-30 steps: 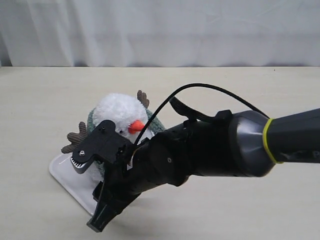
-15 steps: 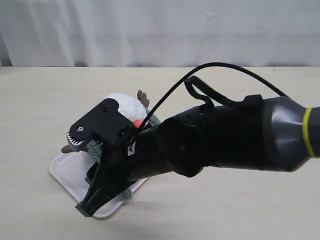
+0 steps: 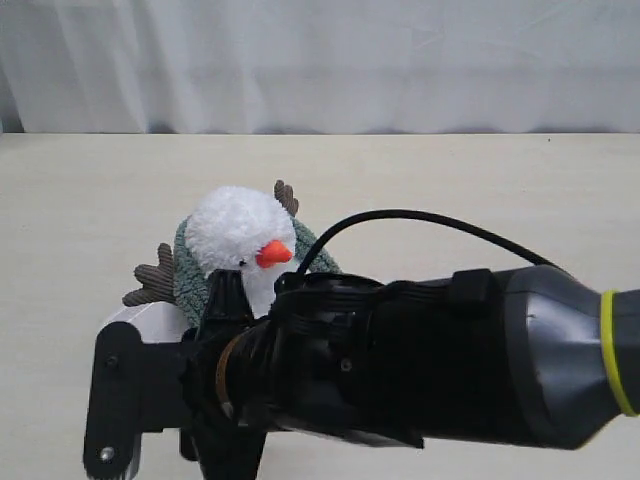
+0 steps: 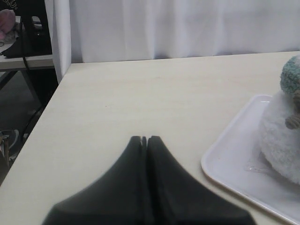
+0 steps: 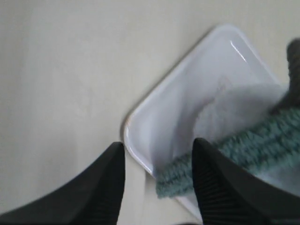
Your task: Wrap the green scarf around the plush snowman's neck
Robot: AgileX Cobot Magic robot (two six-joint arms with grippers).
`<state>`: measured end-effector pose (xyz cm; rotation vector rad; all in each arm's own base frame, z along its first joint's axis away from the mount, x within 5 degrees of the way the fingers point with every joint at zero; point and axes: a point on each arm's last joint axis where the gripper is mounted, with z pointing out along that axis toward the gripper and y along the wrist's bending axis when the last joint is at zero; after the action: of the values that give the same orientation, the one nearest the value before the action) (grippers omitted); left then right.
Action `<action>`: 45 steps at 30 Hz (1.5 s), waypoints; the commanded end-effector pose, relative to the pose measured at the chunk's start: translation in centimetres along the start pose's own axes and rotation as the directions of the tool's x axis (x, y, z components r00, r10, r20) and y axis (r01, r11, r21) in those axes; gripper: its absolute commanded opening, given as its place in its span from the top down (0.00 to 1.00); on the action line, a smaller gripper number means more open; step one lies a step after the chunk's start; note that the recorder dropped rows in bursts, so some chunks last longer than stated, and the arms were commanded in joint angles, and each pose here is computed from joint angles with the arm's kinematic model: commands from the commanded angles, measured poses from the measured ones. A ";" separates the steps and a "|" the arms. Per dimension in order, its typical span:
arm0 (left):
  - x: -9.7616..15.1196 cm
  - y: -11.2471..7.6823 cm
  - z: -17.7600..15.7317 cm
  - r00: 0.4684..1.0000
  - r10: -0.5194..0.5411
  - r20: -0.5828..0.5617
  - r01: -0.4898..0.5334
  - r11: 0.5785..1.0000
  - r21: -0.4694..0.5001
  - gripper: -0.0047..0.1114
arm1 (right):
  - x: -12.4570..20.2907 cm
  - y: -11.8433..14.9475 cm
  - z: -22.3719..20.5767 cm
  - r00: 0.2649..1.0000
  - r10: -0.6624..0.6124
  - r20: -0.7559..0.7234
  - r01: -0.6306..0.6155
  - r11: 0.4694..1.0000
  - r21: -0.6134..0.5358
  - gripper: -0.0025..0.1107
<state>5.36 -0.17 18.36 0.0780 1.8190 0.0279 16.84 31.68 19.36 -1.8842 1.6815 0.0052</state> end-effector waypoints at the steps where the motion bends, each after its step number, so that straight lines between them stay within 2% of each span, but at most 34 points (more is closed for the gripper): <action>1: 0.0 0.0 0.0 1.000 0.002 0.013 -0.002 1.000 0.001 0.96 | 1.2 -1.7 -0.4 0.954 0.293 -0.063 -0.277 0.943 0.186 0.60; 3: 0.0 0.0 0.0 1.000 0.002 0.013 -0.002 1.000 0.001 0.96 | 1.7 -2.5 -0.6 0.862 0.507 -0.024 -0.478 0.827 0.294 0.60; 4: 0.0 0.0 0.0 1.000 0.002 0.013 -0.002 1.000 0.001 0.96 | 1.9 -2.7 -0.7 0.814 0.581 -0.003 -0.547 0.767 0.335 0.59; 5: 0.0 0.0 0.0 1.000 0.002 0.013 -0.002 1.000 0.001 0.96 | 2.1 -2.8 -0.8 0.783 0.622 0.004 -0.583 0.732 0.352 0.59; 8: 0.0 0.0 0.0 1.000 0.002 0.013 -0.002 1.000 0.001 0.96 | 1.7 -2.4 -0.6 0.729 0.683 0.040 -0.663 0.690 0.291 0.55; 12: 0.0 0.0 0.0 1.000 0.002 0.013 -0.002 1.000 0.001 0.96 | 0.4 -1.9 -0.4 0.700 0.706 0.107 -0.713 0.685 0.148 0.45; 14: 0.0 0.0 0.0 1.000 0.002 0.013 -0.002 1.000 0.001 0.96 | 0.6 -1.9 -0.2 0.667 0.737 0.107 -0.743 0.650 0.159 0.45; 15: 0.0 0.0 0.0 1.000 0.003 0.013 -0.003 1.000 0.001 0.96 | 1.2 -2.0 0.3 0.649 0.756 0.086 -0.752 0.622 0.218 0.45; 17: 0.0 0.0 0.0 1.000 0.003 0.013 -0.003 1.000 0.001 0.96 | 1.5 -1.7 1.3 0.637 0.767 0.075 -0.759 0.606 0.238 0.45; 20: 0.0 0.0 0.0 1.000 0.003 0.013 -0.003 1.000 0.001 0.96 | 0.9 -1.7 2.3 0.630 0.769 0.103 -0.771 0.605 0.201 0.45; 23: 0.0 0.0 0.0 1.000 0.003 0.013 -0.003 1.000 0.001 0.96 | 0.6 -2.6 2.7 0.640 0.762 0.099 -0.753 0.596 0.278 0.45; 26: -0.1 0.0 0.0 1.000 0.003 0.015 -0.003 1.000 0.001 0.96 | 0.2 -2.6 3.5 0.641 0.761 0.101 -0.754 0.600 0.265 0.45; 28: -0.1 0.0 0.0 1.000 0.003 0.015 -0.003 1.000 0.001 0.96 | 0.3 -2.8 4.1 0.662 0.744 0.090 -0.730 0.612 0.304 0.46; 31: -0.1 0.0 0.0 1.000 0.003 0.015 -0.003 1.000 0.001 0.96 | 0.8 -2.9 4.7 0.685 0.725 0.069 -0.693 0.621 0.367 0.58; 33: -0.1 0.0 0.0 1.000 0.003 0.015 -0.003 1.000 0.001 0.96 | 1.0 -2.9 4.8 0.696 0.716 0.054 -0.676 0.627 0.388 0.71; 37: -0.1 0.0 0.0 1.000 0.003 0.015 -0.003 1.000 0.001 0.96 | 0.9 -2.8 4.6 0.747 0.665 0.022 -0.617 0.680 0.397 0.94; 41: -0.1 0.0 0.0 1.000 0.003 0.015 -0.003 1.000 0.001 0.96 | 0.7 -3.1 3.9 0.774 0.632 0.019 -0.587 0.707 0.394 0.94; 45: -0.1 0.0 0.0 1.000 0.003 0.015 -0.003 1.000 0.001 0.96 | 0.6 -3.1 3.4 0.822 0.569 -0.024 -0.519 0.765 0.381 0.94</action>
<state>5.36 -0.17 18.36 0.0780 1.8190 0.0279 21.18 32.75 16.89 -1.0251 2.1436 -0.1608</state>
